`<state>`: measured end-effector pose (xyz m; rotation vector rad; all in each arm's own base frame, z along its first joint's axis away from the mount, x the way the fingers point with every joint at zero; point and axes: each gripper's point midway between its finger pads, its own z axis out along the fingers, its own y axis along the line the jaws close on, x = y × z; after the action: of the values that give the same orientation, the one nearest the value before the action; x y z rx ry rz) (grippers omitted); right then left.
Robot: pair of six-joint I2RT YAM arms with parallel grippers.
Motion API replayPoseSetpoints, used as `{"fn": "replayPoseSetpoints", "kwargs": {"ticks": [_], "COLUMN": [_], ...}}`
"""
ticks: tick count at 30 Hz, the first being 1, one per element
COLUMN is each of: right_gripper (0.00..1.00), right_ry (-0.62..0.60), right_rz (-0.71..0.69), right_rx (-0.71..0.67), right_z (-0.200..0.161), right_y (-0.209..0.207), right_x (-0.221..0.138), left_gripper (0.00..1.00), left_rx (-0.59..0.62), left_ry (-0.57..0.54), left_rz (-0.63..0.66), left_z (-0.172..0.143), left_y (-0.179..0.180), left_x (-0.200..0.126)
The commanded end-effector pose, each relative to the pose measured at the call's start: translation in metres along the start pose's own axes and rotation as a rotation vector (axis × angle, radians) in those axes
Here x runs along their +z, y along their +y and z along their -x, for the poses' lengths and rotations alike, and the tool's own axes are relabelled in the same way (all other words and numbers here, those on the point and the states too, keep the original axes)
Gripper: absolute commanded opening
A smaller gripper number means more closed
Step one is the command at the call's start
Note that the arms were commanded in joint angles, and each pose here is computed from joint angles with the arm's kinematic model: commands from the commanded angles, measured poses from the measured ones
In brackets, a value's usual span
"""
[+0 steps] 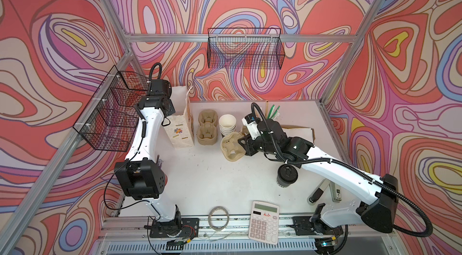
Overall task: Pack a coffee takeout order
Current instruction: Pick up the takeout bag from the top-left of the table.
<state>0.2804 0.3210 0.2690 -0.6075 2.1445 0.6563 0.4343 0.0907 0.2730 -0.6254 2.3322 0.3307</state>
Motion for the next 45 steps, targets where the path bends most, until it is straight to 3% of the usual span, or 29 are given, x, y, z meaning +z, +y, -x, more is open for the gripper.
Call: {"fn": "replayPoseSetpoints", "kwargs": {"ticks": [1,13,28,37,45], "right_gripper": [0.28,0.28,0.27,0.26,0.26], "right_ry": [-0.026,-0.019,-0.058,-0.144,-0.143], "right_rz": [0.009,0.006,-0.067,-0.153,-0.232], "right_rx": [-0.007,-0.007,0.028,0.054,0.056], "right_z": [0.005,0.008,0.024,0.047,0.055], "right_y": [0.002,0.003,-0.007,-0.019,-0.03], "right_x": [-0.006,-0.004,-0.009,-0.033,-0.044], "left_gripper": [0.29,0.0,0.0,0.0,0.0], "left_rx": [0.041,0.062,0.048,-0.005,-0.026], "left_ry": [0.01,-0.037,-0.142,-0.253,-0.303], "left_rz": [0.034,0.003,-0.099,-0.157,-0.212], "left_z": [-0.003,0.004,0.019,0.036,0.03], "left_y": [0.007,0.008,0.008,0.017,0.029], "left_x": [0.004,-0.01,-0.074,-0.138,-0.19]}}
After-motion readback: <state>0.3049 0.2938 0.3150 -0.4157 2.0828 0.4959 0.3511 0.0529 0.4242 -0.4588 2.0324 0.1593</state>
